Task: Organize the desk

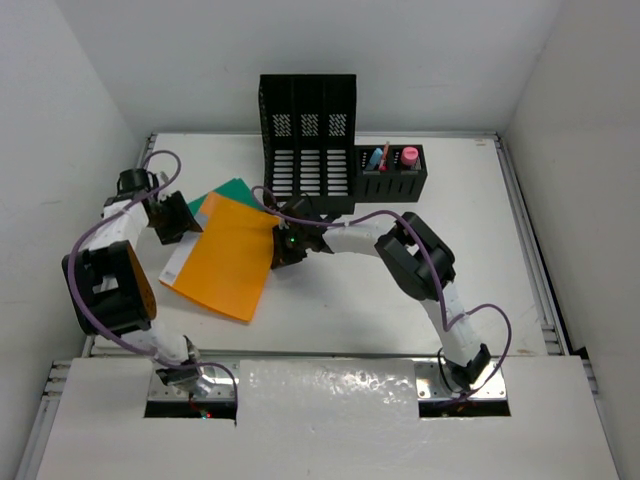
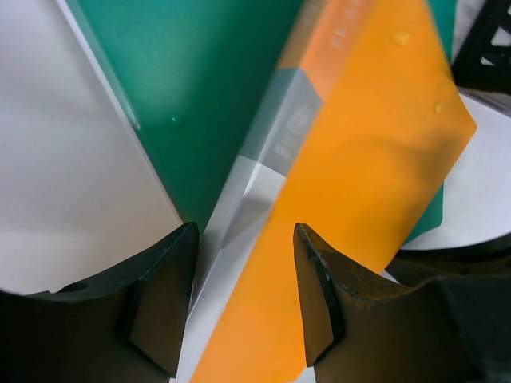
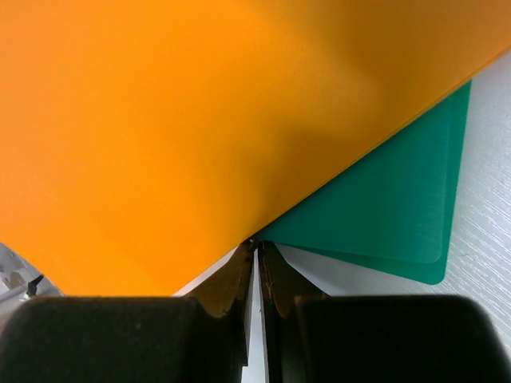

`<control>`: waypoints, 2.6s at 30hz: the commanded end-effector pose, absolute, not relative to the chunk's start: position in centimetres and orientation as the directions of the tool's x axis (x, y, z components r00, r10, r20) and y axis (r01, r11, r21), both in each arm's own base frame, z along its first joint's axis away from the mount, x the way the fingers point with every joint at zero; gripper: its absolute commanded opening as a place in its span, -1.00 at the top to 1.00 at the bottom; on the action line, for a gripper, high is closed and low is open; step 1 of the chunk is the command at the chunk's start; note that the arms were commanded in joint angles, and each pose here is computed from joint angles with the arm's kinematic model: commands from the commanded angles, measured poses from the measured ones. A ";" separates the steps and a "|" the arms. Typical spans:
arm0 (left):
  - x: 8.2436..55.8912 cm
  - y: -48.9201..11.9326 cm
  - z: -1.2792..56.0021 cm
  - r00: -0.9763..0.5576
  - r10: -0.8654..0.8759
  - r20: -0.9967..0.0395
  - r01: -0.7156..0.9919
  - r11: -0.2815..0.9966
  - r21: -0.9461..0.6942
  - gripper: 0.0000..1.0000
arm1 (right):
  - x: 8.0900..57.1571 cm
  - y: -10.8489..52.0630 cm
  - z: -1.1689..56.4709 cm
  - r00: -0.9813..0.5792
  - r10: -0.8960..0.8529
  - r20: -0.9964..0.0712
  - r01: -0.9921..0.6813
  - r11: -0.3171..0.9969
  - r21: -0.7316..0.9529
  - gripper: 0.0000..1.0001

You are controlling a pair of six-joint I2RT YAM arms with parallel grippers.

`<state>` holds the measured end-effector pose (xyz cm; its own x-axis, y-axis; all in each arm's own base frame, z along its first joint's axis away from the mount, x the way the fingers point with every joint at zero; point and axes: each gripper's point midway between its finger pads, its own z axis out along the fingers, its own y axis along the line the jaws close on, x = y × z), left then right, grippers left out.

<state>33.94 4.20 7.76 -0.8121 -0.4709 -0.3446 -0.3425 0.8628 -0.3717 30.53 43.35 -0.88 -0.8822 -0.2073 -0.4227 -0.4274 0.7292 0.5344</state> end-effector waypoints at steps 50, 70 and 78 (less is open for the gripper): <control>33.6 1.6 35.6 -0.424 -0.337 -0.841 -0.147 0.942 -0.303 1.00 | 33.3 38.5 11.2 -0.602 -0.384 -0.700 -0.653 0.741 0.154 0.40; 37.4 -2.8 52.8 0.323 -0.297 -0.899 0.273 0.938 -0.212 1.00 | 33.6 29.8 18.0 -0.434 -0.451 -0.780 -0.560 0.813 -0.158 0.38; 39.1 -4.4 49.3 0.427 -0.347 -0.835 0.377 0.908 -0.184 1.00 | 33.2 27.7 17.4 -0.449 -0.477 -0.755 -0.521 0.827 -0.212 0.38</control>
<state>41.11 -3.42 41.79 0.1466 -0.3336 -0.9312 0.2628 0.9207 -0.2885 32.96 29.23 15.88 -0.4737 -0.4802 -0.7382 -0.5629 0.8098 -0.1656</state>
